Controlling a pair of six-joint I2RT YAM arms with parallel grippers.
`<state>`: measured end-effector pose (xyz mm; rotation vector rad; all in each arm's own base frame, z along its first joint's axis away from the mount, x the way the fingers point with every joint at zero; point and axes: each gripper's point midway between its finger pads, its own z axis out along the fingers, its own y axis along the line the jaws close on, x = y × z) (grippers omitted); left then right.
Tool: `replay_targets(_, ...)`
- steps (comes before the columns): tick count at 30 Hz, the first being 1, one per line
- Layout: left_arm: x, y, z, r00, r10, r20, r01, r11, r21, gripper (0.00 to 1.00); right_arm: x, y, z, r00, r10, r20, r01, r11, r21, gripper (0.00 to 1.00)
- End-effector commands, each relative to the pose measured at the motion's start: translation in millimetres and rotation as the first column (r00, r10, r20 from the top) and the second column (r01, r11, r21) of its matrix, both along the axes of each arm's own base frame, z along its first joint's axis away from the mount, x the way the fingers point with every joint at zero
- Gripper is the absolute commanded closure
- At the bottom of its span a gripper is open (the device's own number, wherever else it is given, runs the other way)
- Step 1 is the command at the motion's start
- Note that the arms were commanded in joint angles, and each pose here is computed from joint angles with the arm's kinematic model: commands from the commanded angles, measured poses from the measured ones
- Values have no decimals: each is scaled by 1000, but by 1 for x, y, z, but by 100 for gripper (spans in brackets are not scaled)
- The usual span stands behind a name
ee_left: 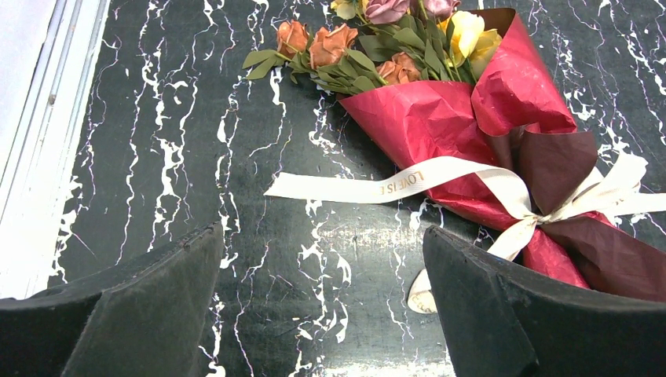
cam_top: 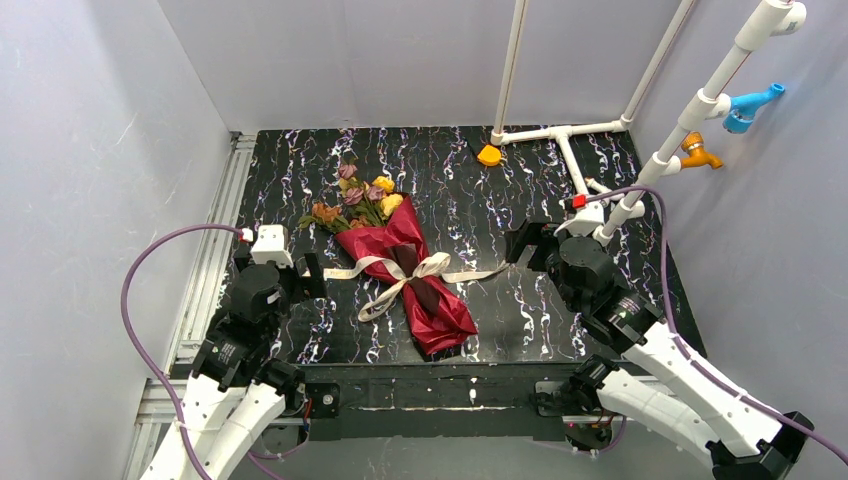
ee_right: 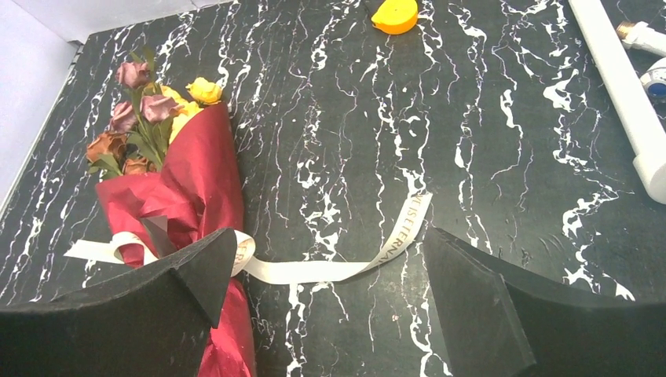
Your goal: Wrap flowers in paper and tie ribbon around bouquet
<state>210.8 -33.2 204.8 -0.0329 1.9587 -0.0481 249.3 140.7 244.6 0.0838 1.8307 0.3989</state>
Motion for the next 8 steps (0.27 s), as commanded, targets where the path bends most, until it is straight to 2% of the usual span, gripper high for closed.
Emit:
replay_targets(1, 0, 6, 7, 999, 27, 18, -27, 1000, 6, 2, 5, 3, 37, 996, -5, 88, 0, 998, 59, 2)
replay_targets(8, 1, 4, 7, 999, 21, 27, -21, 1000, 2, 2, 9, 15, 41, 993, 58, 105, -59, 998, 6, 2)
